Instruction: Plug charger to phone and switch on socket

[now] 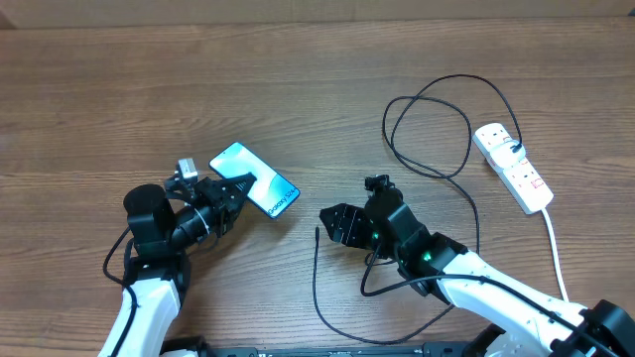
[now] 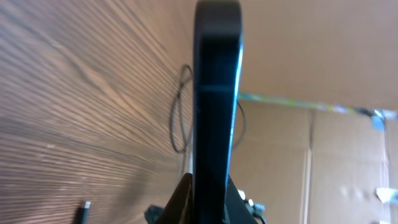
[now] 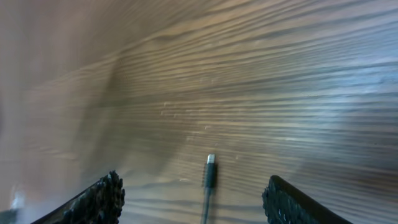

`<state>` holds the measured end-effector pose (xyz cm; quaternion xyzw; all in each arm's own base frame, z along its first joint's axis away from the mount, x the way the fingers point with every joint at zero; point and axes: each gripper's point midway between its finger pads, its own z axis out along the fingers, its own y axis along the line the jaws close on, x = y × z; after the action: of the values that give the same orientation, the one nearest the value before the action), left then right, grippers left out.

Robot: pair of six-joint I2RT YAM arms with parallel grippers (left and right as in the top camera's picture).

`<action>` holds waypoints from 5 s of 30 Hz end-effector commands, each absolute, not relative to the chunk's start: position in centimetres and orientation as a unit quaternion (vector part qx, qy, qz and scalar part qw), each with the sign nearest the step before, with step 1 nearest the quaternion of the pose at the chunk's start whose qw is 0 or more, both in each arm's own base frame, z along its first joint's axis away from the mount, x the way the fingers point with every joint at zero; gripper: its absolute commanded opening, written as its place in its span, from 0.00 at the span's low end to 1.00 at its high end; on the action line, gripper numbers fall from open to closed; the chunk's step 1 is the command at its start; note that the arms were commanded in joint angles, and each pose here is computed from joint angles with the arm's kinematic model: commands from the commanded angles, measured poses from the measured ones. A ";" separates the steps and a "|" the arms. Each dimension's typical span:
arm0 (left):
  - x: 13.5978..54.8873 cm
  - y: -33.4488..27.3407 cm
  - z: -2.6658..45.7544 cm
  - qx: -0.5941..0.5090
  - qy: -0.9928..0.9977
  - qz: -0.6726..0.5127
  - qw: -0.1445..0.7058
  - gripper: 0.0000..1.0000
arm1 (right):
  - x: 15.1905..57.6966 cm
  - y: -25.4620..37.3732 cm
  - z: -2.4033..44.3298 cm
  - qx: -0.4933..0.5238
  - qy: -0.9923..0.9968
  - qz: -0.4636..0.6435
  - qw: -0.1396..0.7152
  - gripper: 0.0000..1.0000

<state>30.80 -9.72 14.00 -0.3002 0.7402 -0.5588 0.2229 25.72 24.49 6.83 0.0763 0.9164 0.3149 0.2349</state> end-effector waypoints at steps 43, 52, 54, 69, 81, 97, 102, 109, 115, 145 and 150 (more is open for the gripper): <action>34.8 -12.8 20.6 -0.149 0.709 -0.685 0.073 0.04 | 21.8 28.7 0.4 0.040 0.959 0.216 0.181 0.49; 34.2 -13.0 20.7 -0.135 0.708 -0.690 0.059 0.04 | 21.7 29.7 -1.8 0.034 0.974 0.179 0.136 0.25; 34.1 -13.0 20.8 -0.133 0.708 -0.691 0.056 0.04 | 21.6 29.6 -1.8 0.034 0.977 0.168 0.129 0.18; 33.6 -13.2 20.9 -0.124 0.707 -0.695 0.043 0.04 | 20.2 29.1 -2.3 0.067 0.981 0.162 0.085 0.04; 32.9 -13.3 21.2 -0.096 0.707 -0.699 0.044 0.04 | 19.4 28.7 4.6 0.028 0.973 0.217 0.078 0.04; 31.6 -13.5 22.5 -0.005 0.707 -0.704 0.073 0.04 | 12.4 32.3 18.1 -0.211 0.855 0.469 0.062 0.04; 31.7 -13.5 23.0 0.008 0.707 -0.702 0.086 0.04 | 12.1 32.8 18.5 -0.224 0.840 0.491 0.062 0.04; 31.7 -13.5 23.0 0.010 0.707 -0.702 0.088 0.04 | 14.6 30.9 15.7 -0.232 0.876 0.402 0.129 0.04; 31.8 -13.5 23.0 0.008 0.707 -0.701 0.091 0.04 | 19.1 22.8 10.8 -0.074 0.962 0.172 0.197 0.04; 32.4 -13.4 23.0 -0.003 0.707 -0.699 0.102 0.04 | 23.4 24.9 3.4 -0.029 0.971 0.107 0.210 0.64; 32.3 -13.4 23.0 -0.002 0.707 -0.700 0.100 0.04 | 24.3 24.0 2.7 0.023 0.973 0.101 0.208 0.57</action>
<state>31.84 -13.66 22.30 -0.0093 0.7077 -0.7005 0.0914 23.34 24.66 2.43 -0.0186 0.9748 0.0979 0.1995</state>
